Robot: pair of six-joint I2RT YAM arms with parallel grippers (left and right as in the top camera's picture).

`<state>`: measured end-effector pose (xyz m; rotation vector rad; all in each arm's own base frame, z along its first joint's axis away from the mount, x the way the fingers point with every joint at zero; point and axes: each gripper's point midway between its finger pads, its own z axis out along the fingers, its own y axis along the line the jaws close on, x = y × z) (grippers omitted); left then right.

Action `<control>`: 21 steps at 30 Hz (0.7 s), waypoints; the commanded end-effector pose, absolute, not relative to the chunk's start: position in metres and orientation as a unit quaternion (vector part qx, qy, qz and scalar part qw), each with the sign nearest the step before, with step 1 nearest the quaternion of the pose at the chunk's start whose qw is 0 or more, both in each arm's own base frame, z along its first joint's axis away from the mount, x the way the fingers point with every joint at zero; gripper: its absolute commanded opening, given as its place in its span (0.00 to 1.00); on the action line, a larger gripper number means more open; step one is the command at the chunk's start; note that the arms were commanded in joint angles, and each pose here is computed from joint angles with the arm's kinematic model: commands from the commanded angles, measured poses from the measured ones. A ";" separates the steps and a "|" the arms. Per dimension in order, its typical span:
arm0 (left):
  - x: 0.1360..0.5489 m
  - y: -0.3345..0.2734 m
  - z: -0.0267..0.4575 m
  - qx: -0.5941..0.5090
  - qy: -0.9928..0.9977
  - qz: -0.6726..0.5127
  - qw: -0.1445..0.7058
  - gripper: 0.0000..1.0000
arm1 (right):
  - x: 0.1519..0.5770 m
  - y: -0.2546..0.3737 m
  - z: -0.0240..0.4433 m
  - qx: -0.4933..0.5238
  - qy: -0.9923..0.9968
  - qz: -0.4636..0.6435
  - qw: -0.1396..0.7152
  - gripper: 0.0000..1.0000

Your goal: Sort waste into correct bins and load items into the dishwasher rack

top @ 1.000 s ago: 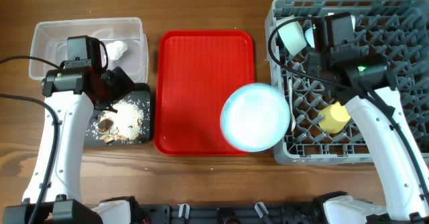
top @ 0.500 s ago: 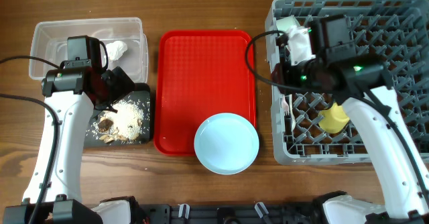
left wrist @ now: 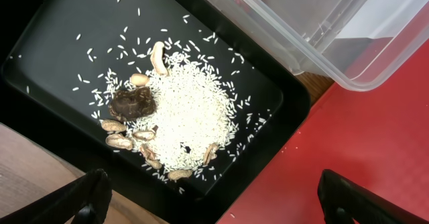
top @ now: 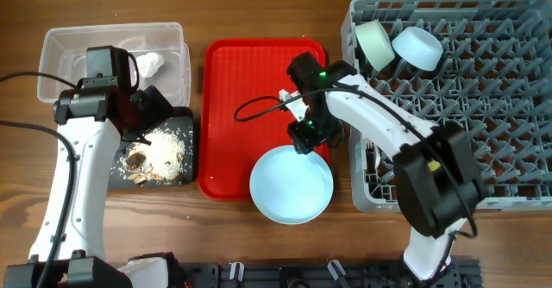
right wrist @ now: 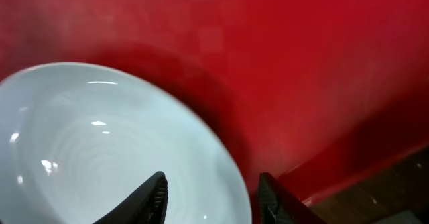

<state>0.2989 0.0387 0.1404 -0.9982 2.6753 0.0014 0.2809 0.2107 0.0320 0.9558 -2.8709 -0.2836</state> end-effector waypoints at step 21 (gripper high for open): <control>0.300 0.036 0.146 -0.334 0.930 -0.003 0.150 1.00 | 0.284 0.178 0.009 0.295 -0.953 -0.008 0.071 0.04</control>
